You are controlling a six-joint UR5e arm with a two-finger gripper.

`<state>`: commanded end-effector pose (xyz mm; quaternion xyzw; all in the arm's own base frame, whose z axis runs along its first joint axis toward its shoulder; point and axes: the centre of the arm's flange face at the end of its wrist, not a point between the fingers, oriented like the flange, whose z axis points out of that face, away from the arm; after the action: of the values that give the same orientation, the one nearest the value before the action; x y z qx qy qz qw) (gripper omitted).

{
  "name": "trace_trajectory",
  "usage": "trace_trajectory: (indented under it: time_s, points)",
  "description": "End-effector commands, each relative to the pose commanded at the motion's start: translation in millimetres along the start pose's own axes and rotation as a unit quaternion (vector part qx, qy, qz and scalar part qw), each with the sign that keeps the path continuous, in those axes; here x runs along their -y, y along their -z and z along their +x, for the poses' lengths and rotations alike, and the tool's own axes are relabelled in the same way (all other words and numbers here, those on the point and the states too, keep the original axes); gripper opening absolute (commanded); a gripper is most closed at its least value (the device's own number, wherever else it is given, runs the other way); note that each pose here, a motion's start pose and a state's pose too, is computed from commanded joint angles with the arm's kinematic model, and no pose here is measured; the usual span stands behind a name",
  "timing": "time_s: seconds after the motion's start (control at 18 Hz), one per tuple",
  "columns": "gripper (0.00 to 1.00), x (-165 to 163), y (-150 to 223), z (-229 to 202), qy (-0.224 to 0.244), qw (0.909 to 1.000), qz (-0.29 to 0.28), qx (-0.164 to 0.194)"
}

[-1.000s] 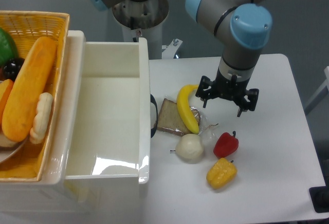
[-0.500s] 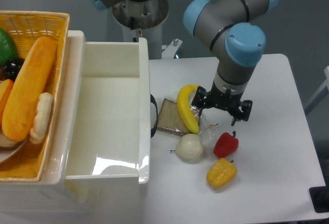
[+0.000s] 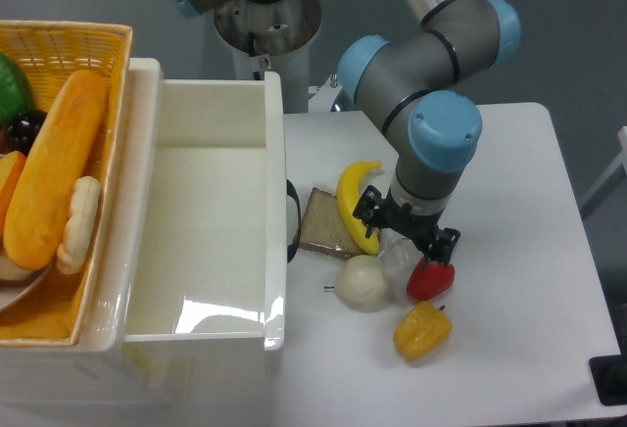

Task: Pick up the pear
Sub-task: 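Lower the open gripper toward the white round fruit beside the banana, then close the gripper around the white round fruit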

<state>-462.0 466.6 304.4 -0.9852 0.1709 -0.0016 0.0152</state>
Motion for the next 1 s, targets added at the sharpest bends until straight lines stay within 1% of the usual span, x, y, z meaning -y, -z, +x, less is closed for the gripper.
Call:
trace_trajectory:
  time_s: [0.11,0.22,0.33,0.39,0.56,0.61,0.67,1.0]
  points:
    - [1.00,3,-10,-1,-0.038,0.9992,-0.013,-0.004]
    - [1.00,2,-22,-4,-0.079,0.9965,-0.024,-0.012]
    - [1.00,8,-37,-3,-0.114,0.9929,-0.026,-0.024]
    - [1.00,11,-41,-4,-0.124,0.9916,-0.026,-0.028]
    - [1.00,12,-51,-3,-0.139,0.9893,-0.026,-0.037]
    - [1.00,19,-57,0,-0.143,0.9886,-0.027,-0.040]
    - [1.00,24,-59,2,-0.141,0.9887,-0.027,-0.042]
    - [1.00,28,-71,3,-0.143,0.9881,-0.027,-0.050]
